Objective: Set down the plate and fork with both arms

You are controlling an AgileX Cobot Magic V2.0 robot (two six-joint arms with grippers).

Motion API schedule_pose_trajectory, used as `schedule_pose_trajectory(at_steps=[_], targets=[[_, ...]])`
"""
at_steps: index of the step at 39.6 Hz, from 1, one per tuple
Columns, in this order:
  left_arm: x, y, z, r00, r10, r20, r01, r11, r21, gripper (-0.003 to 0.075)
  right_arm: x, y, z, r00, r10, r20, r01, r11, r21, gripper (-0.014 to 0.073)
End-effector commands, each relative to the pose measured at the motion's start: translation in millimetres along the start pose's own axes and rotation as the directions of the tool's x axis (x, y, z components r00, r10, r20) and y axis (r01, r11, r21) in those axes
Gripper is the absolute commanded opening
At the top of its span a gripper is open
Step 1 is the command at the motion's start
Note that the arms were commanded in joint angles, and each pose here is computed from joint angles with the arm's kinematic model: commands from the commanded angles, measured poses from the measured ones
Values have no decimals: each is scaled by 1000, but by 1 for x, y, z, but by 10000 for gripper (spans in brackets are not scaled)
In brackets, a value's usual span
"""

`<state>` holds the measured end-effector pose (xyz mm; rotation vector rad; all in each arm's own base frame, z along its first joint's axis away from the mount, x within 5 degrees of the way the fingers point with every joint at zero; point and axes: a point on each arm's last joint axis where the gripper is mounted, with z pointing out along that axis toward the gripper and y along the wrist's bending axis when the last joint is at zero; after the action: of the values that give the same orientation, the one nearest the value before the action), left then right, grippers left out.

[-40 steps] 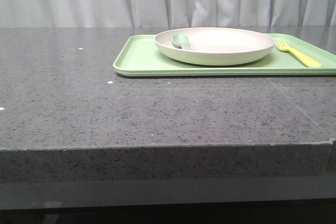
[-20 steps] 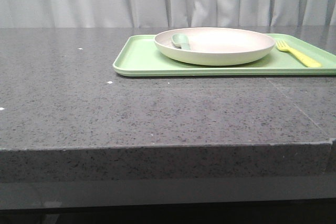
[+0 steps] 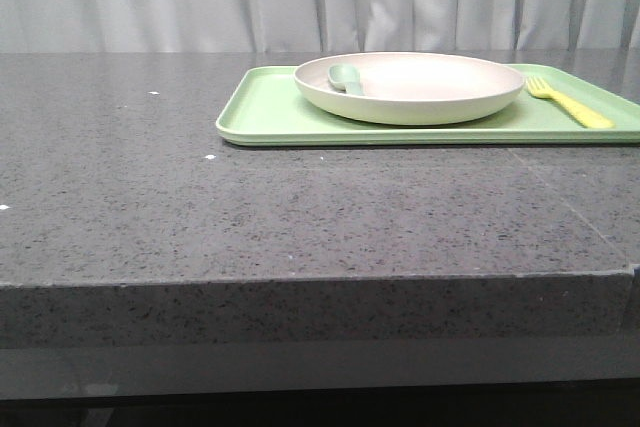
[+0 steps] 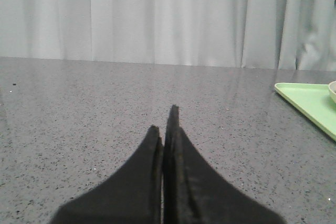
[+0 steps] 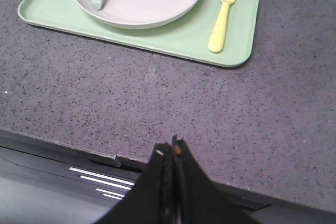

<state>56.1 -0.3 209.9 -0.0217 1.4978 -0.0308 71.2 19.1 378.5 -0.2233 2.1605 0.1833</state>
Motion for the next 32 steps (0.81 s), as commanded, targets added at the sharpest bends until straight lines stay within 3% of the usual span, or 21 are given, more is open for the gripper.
schedule_pose_trajectory(at_steps=[1,10,13,18,22,25,32], targets=[[-8,0,-2,995,-14,103,13,1000,6,-18,-12,0,-5,995,-15,94,15,1000,3,-69],[-8,0,-2,994,-19,103,19,1000,6,-18,-9,0,-8,994,-12,107,12,1000,2,-69],[-8,0,-2,994,-19,103,19,1000,6,-18,-5,-5,-17,990,9,143,-16,999,48,-69],[-8,0,-2,994,-19,103,19,1000,6,-18,21,-9,-19,981,68,181,-91,988,121,-67],[-8,0,-2,994,-19,103,19,1000,6,-18,44,-10,-10,975,-5,220,-31,987,161,-64],[-8,0,-2,994,-19,103,19,1000,6,-18,60,-12,3,955,-94,280,35,977,208,-64],[-8,0,-2,994,-19,103,19,1000,6,-18,92,-17,29,862,-116,493,-24,963,268,-64]])
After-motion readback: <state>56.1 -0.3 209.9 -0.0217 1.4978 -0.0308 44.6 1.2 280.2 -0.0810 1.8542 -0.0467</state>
